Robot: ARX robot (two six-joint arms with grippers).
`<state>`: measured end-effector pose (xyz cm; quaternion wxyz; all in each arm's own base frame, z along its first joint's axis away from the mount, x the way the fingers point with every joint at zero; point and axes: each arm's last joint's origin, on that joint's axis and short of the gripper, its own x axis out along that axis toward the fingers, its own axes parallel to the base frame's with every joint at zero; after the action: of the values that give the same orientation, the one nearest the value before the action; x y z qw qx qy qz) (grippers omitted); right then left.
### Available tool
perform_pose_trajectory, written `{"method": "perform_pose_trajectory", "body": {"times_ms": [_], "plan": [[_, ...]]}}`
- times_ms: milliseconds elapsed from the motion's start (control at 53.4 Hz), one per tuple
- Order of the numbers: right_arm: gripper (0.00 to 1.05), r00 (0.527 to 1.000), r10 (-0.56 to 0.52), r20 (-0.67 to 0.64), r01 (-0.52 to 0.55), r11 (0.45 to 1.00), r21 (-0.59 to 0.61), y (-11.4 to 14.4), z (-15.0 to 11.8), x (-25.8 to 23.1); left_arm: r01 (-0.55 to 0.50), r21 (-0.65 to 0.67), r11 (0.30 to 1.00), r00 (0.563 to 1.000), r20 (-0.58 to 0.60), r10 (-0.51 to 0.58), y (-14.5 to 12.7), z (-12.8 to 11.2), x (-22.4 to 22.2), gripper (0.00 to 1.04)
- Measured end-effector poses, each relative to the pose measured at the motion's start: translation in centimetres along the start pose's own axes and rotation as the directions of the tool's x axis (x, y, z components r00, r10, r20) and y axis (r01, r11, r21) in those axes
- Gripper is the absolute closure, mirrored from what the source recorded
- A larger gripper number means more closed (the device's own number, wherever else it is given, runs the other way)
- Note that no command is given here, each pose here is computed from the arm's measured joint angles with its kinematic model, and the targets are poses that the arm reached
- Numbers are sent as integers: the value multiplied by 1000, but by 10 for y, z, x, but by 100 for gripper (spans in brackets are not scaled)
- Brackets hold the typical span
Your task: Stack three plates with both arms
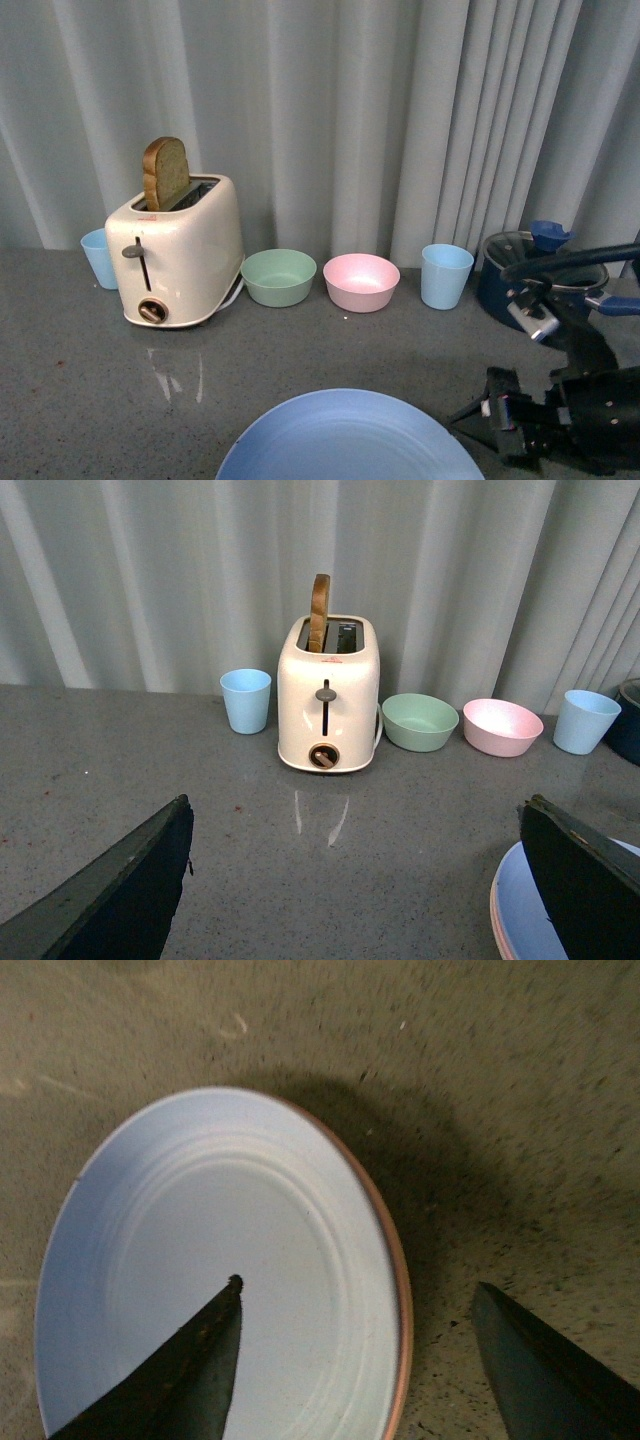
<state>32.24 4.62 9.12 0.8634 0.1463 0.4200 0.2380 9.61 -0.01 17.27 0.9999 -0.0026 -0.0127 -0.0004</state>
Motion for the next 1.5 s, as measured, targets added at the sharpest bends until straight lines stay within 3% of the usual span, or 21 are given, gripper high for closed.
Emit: {"method": "perform_pose_trajectory", "body": {"times_ms": [169, 281, 319, 356, 375, 412, 487, 525, 562, 787, 1499], "plan": [[6, 979, -85, 184, 81, 996, 29, -5, 17, -45, 0, 0, 1000, 1000, 0, 0, 0, 0, 0, 7], [8, 975, -95, 199, 88, 995, 43, -7, 18, -50, 0, 0, 1000, 1000, 0, 0, 0, 0, 0, 7], [10, 959, -144, 242, 144, 989, 14, -8, 15, -44, 0, 0, 1000, 1000, 0, 0, 0, 0, 0, 7], [17, 894, -245, 375, 279, 960, -39, -10, 7, -40, 0, 0, 1000, 1000, 0, 0, 0, 0, 0, 7], [22, 826, -310, 470, 376, 925, -51, -11, 0, -40, 0, 0, 1000, 1000, 0, 0, 0, 0, 0, 7], [28, 764, -347, 544, 441, 896, -49, -11, -9, -43, 0, 0, 1000, 1000, 2, 0, 0, 0, 0, 7], [46, 606, -309, 733, 504, 862, -53, -3, -18, -71, -2, 1, 1000, 1000, -2, 2, 0, 0, 0, 7], [54, 552, -287, 783, 515, 856, -49, 2, -17, -86, -1, 1, 1000, 1000, 0, 1, 0, 0, 0, 7], [63, 528, -286, 800, 526, 849, -44, 6, -20, -97, 0, 1, 1000, 1000, 0, 0, 0, 0, 0, 7], [102, 550, -299, 780, 532, 845, -51, 17, -49, -118, 0, 1, 1000, 1000, 0, 0, 0, 0, 0, 7], [102, 544, -295, 786, 534, 844, -53, 43, -94, -164, 0, 1, 1000, 1000, 0, 0, 0, 0, 0, 7]]}}
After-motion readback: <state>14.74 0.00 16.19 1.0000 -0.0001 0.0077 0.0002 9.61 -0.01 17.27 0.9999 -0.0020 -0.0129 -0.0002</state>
